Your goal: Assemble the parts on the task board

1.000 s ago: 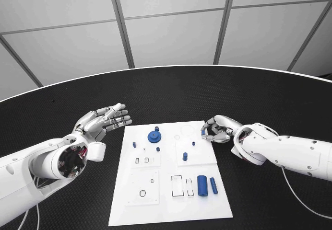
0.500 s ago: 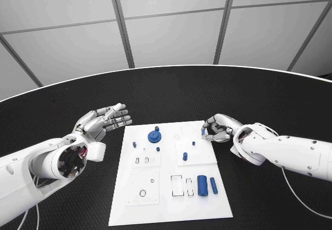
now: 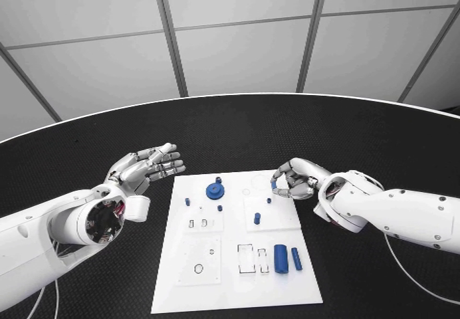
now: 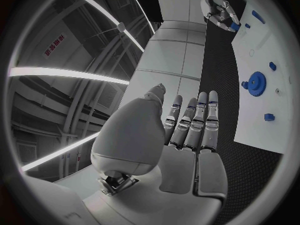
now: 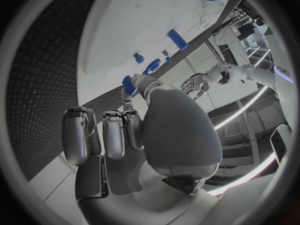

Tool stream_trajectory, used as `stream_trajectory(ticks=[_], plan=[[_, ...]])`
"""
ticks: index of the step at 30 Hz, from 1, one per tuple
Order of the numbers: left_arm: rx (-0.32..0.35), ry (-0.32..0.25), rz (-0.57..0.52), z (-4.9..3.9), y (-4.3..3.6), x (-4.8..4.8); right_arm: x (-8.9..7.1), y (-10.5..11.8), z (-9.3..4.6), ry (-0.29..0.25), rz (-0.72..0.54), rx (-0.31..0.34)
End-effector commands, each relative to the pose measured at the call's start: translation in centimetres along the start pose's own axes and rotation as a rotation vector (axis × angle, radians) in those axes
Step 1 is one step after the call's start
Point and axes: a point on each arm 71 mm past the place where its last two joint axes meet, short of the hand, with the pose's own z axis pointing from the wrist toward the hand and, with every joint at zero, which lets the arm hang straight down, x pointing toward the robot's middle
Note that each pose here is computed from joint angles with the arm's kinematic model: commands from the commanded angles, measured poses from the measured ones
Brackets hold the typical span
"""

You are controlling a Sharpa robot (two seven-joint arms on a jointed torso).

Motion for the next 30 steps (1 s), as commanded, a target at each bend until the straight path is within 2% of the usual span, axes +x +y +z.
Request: stream_trajectory(ticks=[1, 6, 12, 16, 21, 25, 30], plan=[[-0.002, 0.003, -0.001, 0.17, 0.07, 0.09, 0.0, 2.3, 0.5, 0.011, -0.001, -0.045], [-0.004, 0.006, -0.002, 0.47, 0.18, 0.15, 0.7, 6.0, 1.3, 0.035, -0.01, -0.11], [-0.005, 0.0, -0.004, 0.78, 0.25, -0.07, 2.8, 9.9, 3.1, 0.078, -0.015, -0.18], [-0.004, -0.004, -0.005, 1.04, 0.3, -0.21, 4.0, 11.7, 4.2, 0.087, -0.01, -0.205], [-0.003, -0.008, -0.005, 1.3, 0.35, -0.29, 6.1, 13.0, 5.0, 0.105, -0.02, -0.217], [-0.003, -0.005, -0.006, 1.42, 0.39, -0.19, 8.2, 13.5, 4.8, 0.129, -0.087, -0.257], [-0.002, -0.005, -0.006, 1.43, 0.39, -0.2, 10.4, 13.9, 4.5, 0.17, -0.119, -0.269]])
